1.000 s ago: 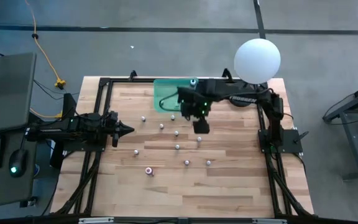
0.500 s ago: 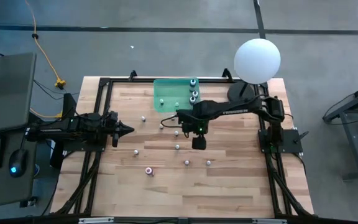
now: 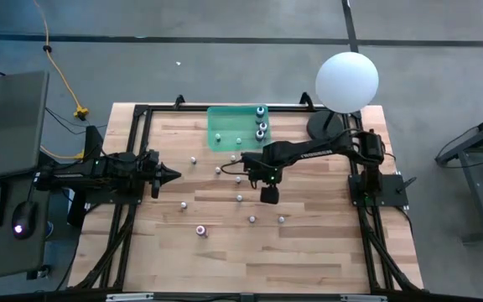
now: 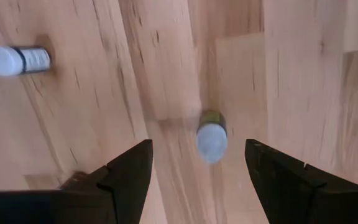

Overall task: Pick & Place food coloring
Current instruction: Put the small green food coloring into the bin

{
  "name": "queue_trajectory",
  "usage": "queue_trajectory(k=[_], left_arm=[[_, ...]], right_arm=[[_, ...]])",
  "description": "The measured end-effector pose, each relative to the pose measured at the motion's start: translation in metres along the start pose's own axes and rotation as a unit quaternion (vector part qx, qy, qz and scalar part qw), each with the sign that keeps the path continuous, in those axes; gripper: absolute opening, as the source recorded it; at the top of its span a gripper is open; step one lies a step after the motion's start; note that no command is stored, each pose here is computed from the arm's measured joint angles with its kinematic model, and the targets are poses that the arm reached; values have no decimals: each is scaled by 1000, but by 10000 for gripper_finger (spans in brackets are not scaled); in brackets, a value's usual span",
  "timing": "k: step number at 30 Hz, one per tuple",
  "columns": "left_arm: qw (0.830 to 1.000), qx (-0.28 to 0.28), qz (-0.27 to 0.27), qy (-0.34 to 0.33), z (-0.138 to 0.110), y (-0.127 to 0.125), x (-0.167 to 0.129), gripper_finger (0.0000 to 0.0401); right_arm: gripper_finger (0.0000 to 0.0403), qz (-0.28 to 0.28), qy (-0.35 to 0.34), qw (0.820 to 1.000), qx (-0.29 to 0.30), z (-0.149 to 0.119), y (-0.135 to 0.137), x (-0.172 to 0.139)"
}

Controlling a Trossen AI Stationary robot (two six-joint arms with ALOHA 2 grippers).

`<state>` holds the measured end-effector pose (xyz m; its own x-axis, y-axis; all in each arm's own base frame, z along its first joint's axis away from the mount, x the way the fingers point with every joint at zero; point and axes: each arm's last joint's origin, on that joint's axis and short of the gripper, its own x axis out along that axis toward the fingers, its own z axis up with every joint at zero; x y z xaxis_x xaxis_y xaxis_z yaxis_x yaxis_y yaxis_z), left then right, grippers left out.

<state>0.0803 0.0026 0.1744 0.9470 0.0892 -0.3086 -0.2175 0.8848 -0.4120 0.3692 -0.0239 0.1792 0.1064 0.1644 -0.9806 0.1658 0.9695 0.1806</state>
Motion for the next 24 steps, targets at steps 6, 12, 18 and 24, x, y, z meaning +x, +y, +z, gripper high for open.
queue_trajectory(k=[6,12,18,24], left_arm=[[1000,0,0,0,0,0,0,0],[1000,0,0,0,0,0,0,0],[1000,0,0,0,0,0,0,0],[1000,0,0,0,0,0,0,0]], right_arm=[[247,2,-13,1000,2,3,0,0],[247,-3,-12,1000,2,2,0,0],[247,-3,-16,1000,1,3,0,0],[247,-6,-16,1000,-1,3,0,0]])
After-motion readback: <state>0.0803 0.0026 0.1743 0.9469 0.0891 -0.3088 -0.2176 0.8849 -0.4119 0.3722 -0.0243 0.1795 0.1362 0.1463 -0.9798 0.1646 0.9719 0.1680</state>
